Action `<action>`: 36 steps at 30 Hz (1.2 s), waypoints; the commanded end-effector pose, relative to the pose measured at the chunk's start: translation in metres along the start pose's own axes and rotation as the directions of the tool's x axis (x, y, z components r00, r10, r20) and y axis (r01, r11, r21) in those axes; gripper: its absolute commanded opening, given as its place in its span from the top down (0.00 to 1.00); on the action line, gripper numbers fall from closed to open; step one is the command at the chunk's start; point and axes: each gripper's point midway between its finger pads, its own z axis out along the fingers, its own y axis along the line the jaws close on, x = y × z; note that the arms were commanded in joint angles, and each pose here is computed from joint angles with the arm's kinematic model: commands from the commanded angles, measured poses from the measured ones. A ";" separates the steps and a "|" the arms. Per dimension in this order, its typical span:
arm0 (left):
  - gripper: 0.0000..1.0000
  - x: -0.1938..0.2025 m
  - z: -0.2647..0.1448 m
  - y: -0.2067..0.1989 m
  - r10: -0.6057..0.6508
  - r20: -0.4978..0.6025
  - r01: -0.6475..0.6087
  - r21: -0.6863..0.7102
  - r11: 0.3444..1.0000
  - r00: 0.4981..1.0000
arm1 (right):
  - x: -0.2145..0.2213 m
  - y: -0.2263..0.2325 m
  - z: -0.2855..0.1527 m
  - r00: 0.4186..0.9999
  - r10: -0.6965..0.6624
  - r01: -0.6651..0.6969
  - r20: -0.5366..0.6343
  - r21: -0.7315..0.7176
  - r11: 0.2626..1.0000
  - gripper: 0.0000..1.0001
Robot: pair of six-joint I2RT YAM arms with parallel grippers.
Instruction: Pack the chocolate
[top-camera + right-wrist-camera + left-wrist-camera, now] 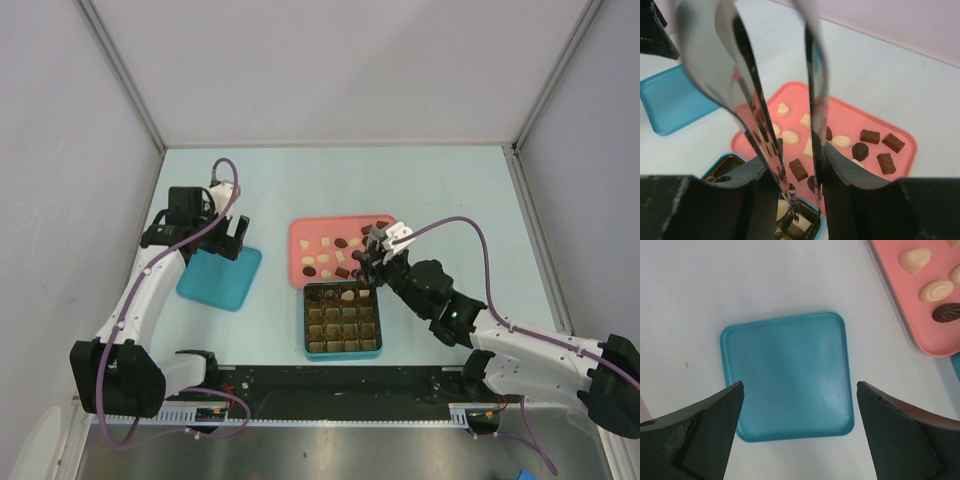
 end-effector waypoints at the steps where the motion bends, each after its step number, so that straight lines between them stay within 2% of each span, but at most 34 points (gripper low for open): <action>1: 0.00 -0.008 -0.005 0.002 0.005 0.043 -0.004 -0.010 1.000 0.999 | -0.035 -0.014 0.013 0.989 -0.029 0.019 0.145 0.072 0.997 0.62; 6: 0.00 -0.009 -0.007 0.003 0.009 0.047 -0.008 -0.016 1.000 0.999 | -0.059 -0.042 0.041 0.970 -0.026 -0.002 0.240 0.117 0.993 0.68; 11: 0.00 -0.009 -0.008 0.004 0.011 0.050 -0.010 -0.022 1.000 0.999 | -0.052 -0.084 0.079 0.970 -0.060 0.011 0.234 0.207 0.978 0.69; 13: 0.00 -0.009 -0.007 0.004 0.009 0.046 -0.008 -0.019 1.000 0.999 | -0.063 -0.095 0.089 0.962 -0.063 0.003 0.267 0.218 0.976 0.69; 23: 0.00 -0.012 -0.004 0.006 0.012 0.045 -0.011 -0.023 1.000 0.999 | -0.033 -0.120 0.136 0.975 -0.061 0.008 0.213 0.242 0.970 0.64; 26: 0.00 -0.012 -0.003 0.006 0.013 0.042 -0.012 -0.021 1.000 0.999 | -0.026 -0.124 0.141 0.978 -0.063 0.012 0.200 0.249 0.968 0.58; 36: 0.00 -0.013 -0.003 0.008 0.017 0.039 -0.016 -0.030 0.999 0.999 | -0.005 -0.134 0.153 0.985 -0.062 0.016 0.162 0.266 0.964 0.53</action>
